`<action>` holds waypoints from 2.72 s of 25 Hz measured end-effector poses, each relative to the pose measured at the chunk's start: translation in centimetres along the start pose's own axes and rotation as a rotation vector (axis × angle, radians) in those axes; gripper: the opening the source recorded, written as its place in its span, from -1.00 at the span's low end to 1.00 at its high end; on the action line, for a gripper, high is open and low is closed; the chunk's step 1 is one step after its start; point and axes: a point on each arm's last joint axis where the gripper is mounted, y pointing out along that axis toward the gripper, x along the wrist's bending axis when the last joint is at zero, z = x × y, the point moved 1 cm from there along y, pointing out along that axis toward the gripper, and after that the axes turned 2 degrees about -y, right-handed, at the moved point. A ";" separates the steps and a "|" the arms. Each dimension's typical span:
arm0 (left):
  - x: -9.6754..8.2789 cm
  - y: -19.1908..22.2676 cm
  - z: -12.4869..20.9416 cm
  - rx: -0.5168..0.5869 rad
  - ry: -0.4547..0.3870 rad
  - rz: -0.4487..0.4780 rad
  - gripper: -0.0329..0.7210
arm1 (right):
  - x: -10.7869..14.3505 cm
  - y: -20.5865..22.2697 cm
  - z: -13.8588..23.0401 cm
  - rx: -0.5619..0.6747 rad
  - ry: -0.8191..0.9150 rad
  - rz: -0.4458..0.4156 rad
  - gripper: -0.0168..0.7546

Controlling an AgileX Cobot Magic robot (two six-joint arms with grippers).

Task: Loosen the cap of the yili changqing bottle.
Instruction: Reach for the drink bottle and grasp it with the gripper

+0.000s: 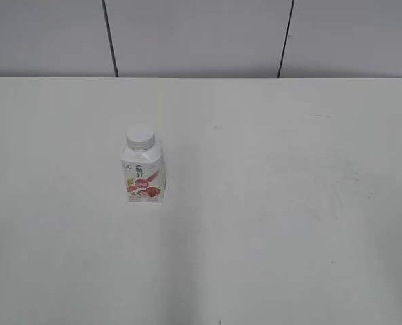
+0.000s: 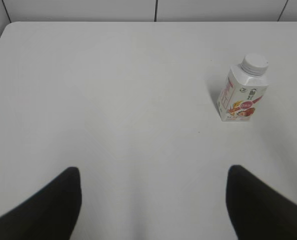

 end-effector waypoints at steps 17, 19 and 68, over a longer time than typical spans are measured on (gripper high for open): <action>-0.1 -0.7 -1.9 -0.085 0.002 0.005 0.53 | 0.0 0.0 0.0 0.000 0.000 0.000 0.38; -0.3 -0.5 -3.3 -0.105 0.004 0.008 0.53 | 0.0 0.0 0.0 0.000 0.000 0.000 0.38; -1.6 30.1 0.6 0.051 0.356 1.047 0.53 | 0.0 0.0 0.0 -0.001 0.001 0.000 0.38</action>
